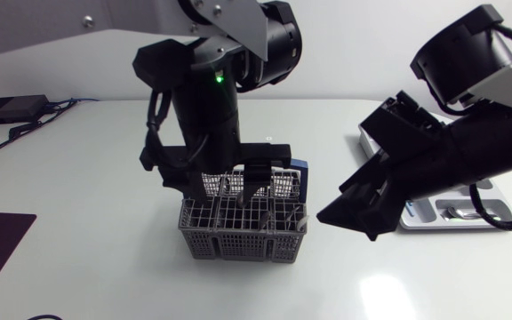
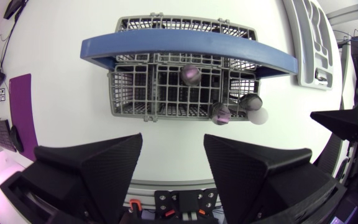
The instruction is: Unload the cutlery basket into the drawer organizer.
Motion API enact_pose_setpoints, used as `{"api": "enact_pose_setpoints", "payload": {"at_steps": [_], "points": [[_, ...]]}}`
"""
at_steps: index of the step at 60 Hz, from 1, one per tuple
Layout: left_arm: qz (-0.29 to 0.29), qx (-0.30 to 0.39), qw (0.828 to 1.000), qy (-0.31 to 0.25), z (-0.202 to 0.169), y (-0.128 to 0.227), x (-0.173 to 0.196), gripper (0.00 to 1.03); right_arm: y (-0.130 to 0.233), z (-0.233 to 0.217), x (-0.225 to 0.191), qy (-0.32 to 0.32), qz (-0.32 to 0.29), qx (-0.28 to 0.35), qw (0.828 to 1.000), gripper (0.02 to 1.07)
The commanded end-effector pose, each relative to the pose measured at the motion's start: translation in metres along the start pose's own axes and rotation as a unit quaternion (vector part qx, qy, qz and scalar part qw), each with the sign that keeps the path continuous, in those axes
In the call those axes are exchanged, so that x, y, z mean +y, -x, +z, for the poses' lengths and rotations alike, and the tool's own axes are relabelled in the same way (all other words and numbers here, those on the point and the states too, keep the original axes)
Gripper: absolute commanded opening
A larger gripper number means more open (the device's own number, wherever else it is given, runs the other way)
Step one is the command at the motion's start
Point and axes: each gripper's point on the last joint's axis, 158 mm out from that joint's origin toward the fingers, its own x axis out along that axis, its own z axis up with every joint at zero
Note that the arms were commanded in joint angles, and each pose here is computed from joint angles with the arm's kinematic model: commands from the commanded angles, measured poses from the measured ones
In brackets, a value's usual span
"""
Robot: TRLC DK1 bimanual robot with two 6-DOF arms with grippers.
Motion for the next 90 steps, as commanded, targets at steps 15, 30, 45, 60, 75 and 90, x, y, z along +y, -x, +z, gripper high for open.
{"api": "enact_pose_setpoints", "payload": {"at_steps": [15, 30, 45, 60, 75, 90], "points": [[-0.001, -0.007, 1.000, -0.026, -0.009, 0.004, 0.022, 0.71, 0.005, 0.019, 0.014, -0.134, 0.021, 0.023, 0.990, 1.02], [-0.004, -0.010, 0.999, -0.034, -0.014, 0.007, 0.031, 0.76, 0.018, 0.032, 0.025, -0.198, 0.047, 0.013, 0.979, 1.02], [-0.006, -0.012, 0.999, -0.040, -0.017, 0.004, 0.034, 0.84, 0.017, 0.028, 0.028, -0.228, 0.047, 0.046, 0.972, 1.02], [-0.007, -0.015, 0.999, -0.039, -0.016, 0.005, 0.036, 0.87, 0.017, 0.031, 0.025, -0.243, 0.045, 0.039, 0.968, 1.02], [-0.009, -0.019, 0.999, -0.046, -0.013, 0.007, 0.041, 0.89, 0.013, 0.031, 0.020, -0.242, 0.030, 0.030, 0.969, 1.02], [-0.009, -0.022, 0.999, -0.044, -0.009, 0.000, 0.055, 0.89, -0.004, 0.034, 0.020, -0.222, 0.017, 0.032, 0.974, 1.02]]}}
